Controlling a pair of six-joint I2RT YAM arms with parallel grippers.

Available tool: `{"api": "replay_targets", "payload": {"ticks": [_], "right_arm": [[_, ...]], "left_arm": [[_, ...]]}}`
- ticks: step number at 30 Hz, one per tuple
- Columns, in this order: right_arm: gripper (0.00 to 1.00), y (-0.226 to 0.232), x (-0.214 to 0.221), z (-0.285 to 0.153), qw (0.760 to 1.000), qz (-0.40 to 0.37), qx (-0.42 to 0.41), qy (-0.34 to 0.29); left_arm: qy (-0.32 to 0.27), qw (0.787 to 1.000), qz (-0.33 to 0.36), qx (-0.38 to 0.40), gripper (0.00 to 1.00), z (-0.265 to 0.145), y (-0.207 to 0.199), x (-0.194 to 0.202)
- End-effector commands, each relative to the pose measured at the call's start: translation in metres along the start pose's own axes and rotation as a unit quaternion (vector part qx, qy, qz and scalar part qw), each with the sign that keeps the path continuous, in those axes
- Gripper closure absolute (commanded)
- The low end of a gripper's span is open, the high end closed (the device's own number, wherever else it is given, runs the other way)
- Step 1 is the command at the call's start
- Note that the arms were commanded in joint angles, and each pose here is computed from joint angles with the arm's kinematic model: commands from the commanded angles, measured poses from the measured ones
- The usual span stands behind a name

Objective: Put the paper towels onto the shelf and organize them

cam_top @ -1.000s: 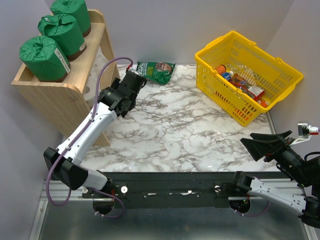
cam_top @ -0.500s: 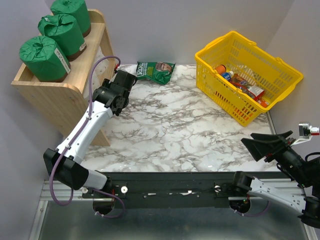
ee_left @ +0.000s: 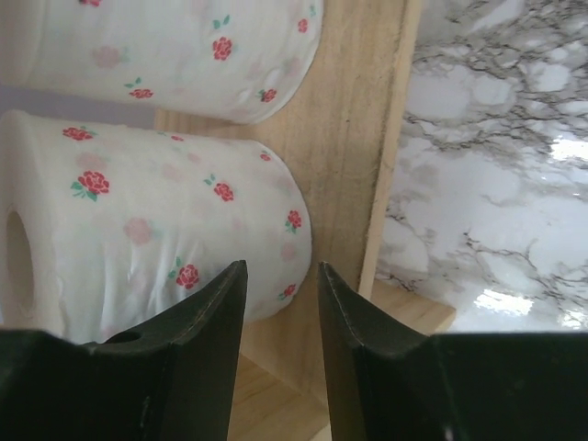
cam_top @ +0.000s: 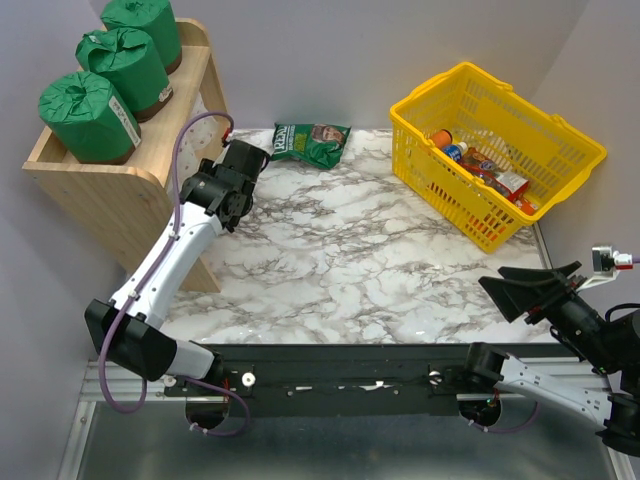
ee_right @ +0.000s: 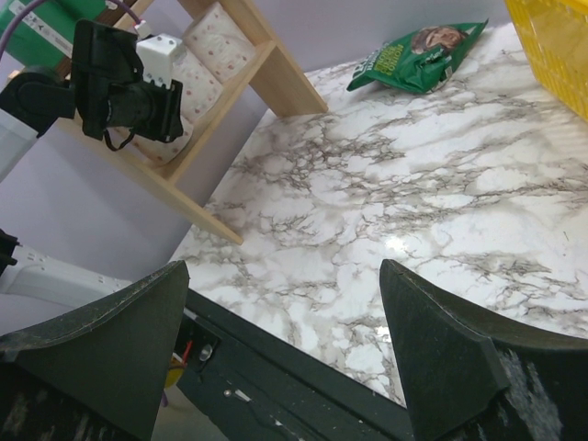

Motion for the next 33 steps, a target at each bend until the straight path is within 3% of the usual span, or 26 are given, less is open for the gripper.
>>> {"api": "replay_targets", "payload": {"ticks": [1, 6, 10, 11, 12, 13, 14, 20, 25, 29, 33], "right_arm": [[0.07, -0.009, 0.009, 0.006, 0.999, -0.009, 0.033, 0.015], [0.05, -0.017, 0.021, 0.015, 0.996, -0.038, 0.071, 0.042], [0.00, -0.019, 0.023, 0.021, 0.993, -0.048, 0.095, 0.049], [0.00, -0.017, 0.020, 0.022, 0.993, -0.047, 0.095, 0.048], [0.00, -0.016, 0.020, 0.024, 0.993, -0.043, 0.101, 0.048], [0.00, -0.017, 0.019, 0.028, 0.991, -0.046, 0.114, 0.045], [0.00, -0.016, 0.017, 0.030, 0.991, -0.045, 0.118, 0.041], [0.00, -0.013, 0.016, 0.049, 0.987, -0.031, 0.153, 0.023], [0.00, -0.002, 0.012, 0.060, 0.993, -0.026, 0.119, -0.001], [0.00, 0.002, 0.003, 0.060, 0.994, -0.009, 0.101, -0.038], [0.00, 0.002, -0.005, 0.057, 0.994, 0.003, 0.096, -0.058]], "left_arm": [[-0.070, 0.992, -0.030, 0.096, 0.50, -0.022, -0.015, -0.028], [-0.185, 0.951, -0.058, 0.239, 0.41, -0.077, -0.046, -0.077], [-0.299, 0.876, -0.101, 0.364, 0.34, -0.134, -0.063, -0.107], [-0.333, 0.844, -0.115, 0.405, 0.29, -0.157, -0.061, -0.108], [-0.360, 0.823, -0.128, 0.421, 0.23, -0.164, -0.066, -0.113], [-0.377, 0.804, -0.137, 0.438, 0.09, -0.173, -0.066, -0.114], [-0.404, 0.775, -0.143, 0.464, 0.01, -0.192, -0.061, -0.110], [-0.498, 0.676, -0.165, 0.517, 0.01, -0.237, -0.051, -0.089], [-0.518, 0.611, -0.220, 0.557, 0.01, -0.250, -0.056, -0.067], [-0.522, 0.585, -0.243, 0.571, 0.01, -0.252, -0.059, -0.055], [-0.517, 0.591, -0.234, 0.574, 0.01, -0.246, -0.069, -0.049]]}}
Point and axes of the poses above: each gripper's point midway between its finger pads, its own z axis out along the fingers, its own y axis along the line the jaws close on, x = y × z, the point moved 2 cm from there along -z, back along the fingers, and after that the axes turned 9 degrees about z, right-handed, at the moved point
